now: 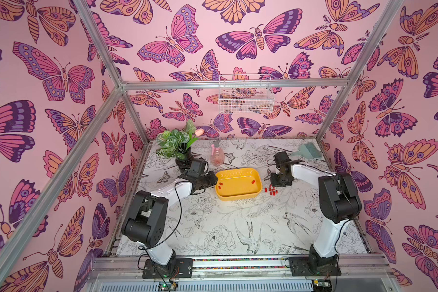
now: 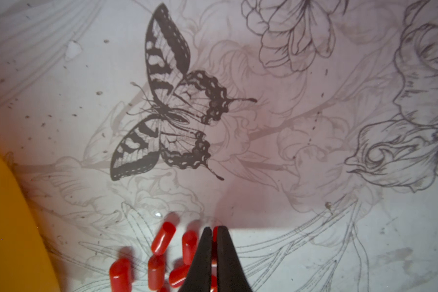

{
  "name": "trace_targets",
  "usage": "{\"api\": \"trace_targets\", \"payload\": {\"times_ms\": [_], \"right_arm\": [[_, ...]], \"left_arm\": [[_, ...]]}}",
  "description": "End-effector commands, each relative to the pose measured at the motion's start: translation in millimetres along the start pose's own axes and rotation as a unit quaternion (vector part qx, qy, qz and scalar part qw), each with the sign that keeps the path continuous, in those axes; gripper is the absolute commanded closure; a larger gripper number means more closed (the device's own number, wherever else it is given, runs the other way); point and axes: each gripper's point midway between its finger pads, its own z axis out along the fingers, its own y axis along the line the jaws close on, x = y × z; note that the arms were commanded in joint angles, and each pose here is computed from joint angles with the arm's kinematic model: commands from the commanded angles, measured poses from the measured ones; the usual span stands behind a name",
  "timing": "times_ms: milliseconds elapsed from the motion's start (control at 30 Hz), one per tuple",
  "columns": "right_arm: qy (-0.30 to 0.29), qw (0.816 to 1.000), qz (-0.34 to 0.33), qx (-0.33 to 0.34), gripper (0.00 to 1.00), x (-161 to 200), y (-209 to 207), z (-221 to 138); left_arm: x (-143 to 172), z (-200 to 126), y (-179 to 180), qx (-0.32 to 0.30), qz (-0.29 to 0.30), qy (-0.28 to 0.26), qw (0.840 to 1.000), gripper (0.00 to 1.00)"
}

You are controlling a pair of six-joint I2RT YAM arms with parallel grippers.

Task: Take the screw protection sleeves out of the storage box
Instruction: Place the screw protection sleeve at the center of the board.

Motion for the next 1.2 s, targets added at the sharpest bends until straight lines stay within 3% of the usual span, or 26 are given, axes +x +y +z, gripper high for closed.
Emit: {"api": "trace_targets", "payload": {"times_ms": [0, 600, 867, 1000, 1167], "right_arm": [[0.009, 1.0, 0.005, -0.003, 0.89, -3, -1, -1], [0.011, 1.0, 0.008, 0.0, 0.83, -2, -3, -2], [-0.01, 1.0, 0.015, -0.004, 0.78, -6, -3, -21], [-0.035, 0.999, 0.02, -0.002, 0.76, -10, -6, -39], [-0.112, 0.993, 0.029, -0.014, 0.73, -19, -8, -81]], "left_arm": [[2, 3, 0, -0.005, 0.009, 0.006, 1.0, 0.69], [1, 1, -1, -0.004, 0.01, 0.004, 1.0, 0.69], [1, 2, -1, -0.004, 0.01, 0.005, 1.0, 0.69], [1, 2, -1, -0.004, 0.011, 0.005, 1.0, 0.69], [1, 2, -1, -0.006, 0.011, 0.004, 1.0, 0.69]]}}
